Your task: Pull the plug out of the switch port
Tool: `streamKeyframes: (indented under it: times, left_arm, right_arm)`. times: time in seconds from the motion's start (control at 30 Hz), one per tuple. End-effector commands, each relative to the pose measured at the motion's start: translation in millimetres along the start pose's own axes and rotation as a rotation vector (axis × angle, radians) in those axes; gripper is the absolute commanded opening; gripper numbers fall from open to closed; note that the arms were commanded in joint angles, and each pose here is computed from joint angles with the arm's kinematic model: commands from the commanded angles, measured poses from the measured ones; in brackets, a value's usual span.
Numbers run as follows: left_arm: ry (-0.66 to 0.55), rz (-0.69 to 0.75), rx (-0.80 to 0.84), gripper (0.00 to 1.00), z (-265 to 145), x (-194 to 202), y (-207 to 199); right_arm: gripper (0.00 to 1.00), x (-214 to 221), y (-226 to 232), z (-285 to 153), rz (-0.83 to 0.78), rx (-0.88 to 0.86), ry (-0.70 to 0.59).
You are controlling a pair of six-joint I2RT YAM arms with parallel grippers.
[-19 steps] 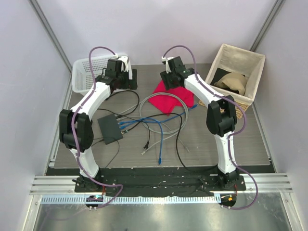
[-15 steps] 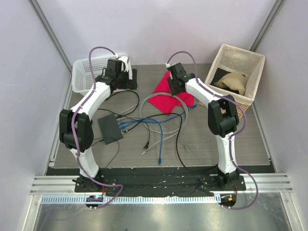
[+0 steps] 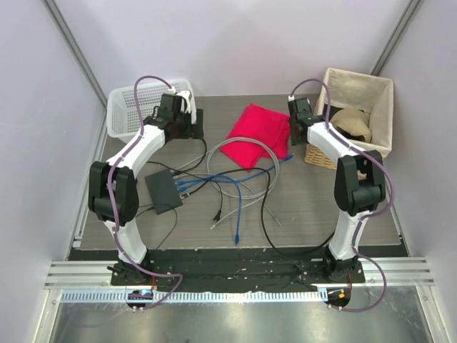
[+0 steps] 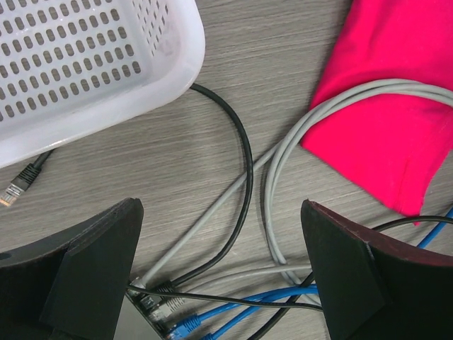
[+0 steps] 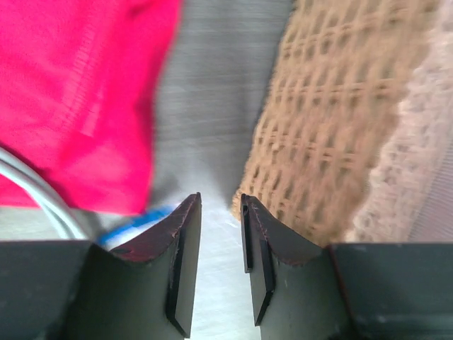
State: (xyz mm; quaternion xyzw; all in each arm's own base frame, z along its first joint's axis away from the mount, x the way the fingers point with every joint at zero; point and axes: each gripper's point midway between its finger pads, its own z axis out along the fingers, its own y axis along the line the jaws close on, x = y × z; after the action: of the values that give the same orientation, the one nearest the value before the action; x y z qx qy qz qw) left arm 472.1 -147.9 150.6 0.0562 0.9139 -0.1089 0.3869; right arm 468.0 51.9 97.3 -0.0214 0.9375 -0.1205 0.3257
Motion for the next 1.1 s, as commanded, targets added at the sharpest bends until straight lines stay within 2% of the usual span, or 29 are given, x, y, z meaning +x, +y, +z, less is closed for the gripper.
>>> streamKeyframes:
  times: [0.0, 0.2, 0.3, 0.33, 0.43, 0.47, 0.57, 0.7, 0.8, 0.83, 0.97, 1.03, 1.07]
  left_arm:
    - [-0.073, -0.024, 0.015, 0.99, -10.0, -23.7, -5.4]
    - [-0.053, -0.030, 0.018, 0.98, -3.6, -23.1, -6.3]
    - [-0.072, -0.034, 0.028, 0.98, -9.7, -28.7, -8.3]
    - [-0.075, -0.033, 0.035, 0.98, -10.7, -28.9, -10.0]
    - [-0.108, -0.013, 0.070, 0.98, -22.3, -42.0, -16.7]
    - [-0.101, -0.004, 0.082, 0.98, -25.5, -41.2, -19.4]
    - [-0.091, 0.064, 0.114, 0.98, -40.7, -40.3, -23.2]
    - [-0.062, 0.129, 0.163, 1.00, -53.5, -23.0, -28.3]
    - [0.017, 0.194, 0.139, 1.00, -66.1, -6.8, -20.8]
    - [0.063, 0.273, 0.129, 1.00, -75.7, -1.1, -15.1]
    - [0.082, 0.370, 0.032, 1.00, -101.8, -13.3, 4.4]
    - [0.087, 0.379, 0.028, 1.00, -111.6, -16.7, 3.8]
    - [0.088, 0.370, 0.028, 1.00, -115.0, -15.9, 3.4]
  right_arm:
    - [0.36, -8.5, -31.1, -28.6, 0.009, 0.060, -0.073]
    - [0.36, 3.2, -36.0, -45.7, 0.007, 0.048, -0.081]
    - [0.38, -13.8, -20.2, -60.6, -0.020, -0.075, -0.130]
    - [0.44, -19.0, 5.5, -67.6, -0.043, -0.218, -0.142]
    - [0.59, -42.6, 41.1, -89.0, -0.140, -0.365, -0.193]
    - [0.62, -50.1, 68.5, -108.6, -0.224, -0.462, -0.231]
    - [0.70, -57.8, 98.1, -129.2, -0.328, -0.522, -0.271]
    - [0.76, -70.1, 109.8, -138.0, -0.345, -0.584, -0.297]
    - [0.76, -76.6, 118.3, -139.6, -0.383, -0.628, -0.297]
    - [0.76, -79.0, 119.7, -144.0, -0.398, -0.648, -0.294]
    - [0.75, -71.6, 130.7, -147.5, -0.442, -0.727, -0.289]
    - [0.68, -51.4, 140.0, -139.7, -0.470, -0.781, -0.243]
    - [0.60, -42.3, 144.5, -129.2, -0.468, -0.790, -0.213]
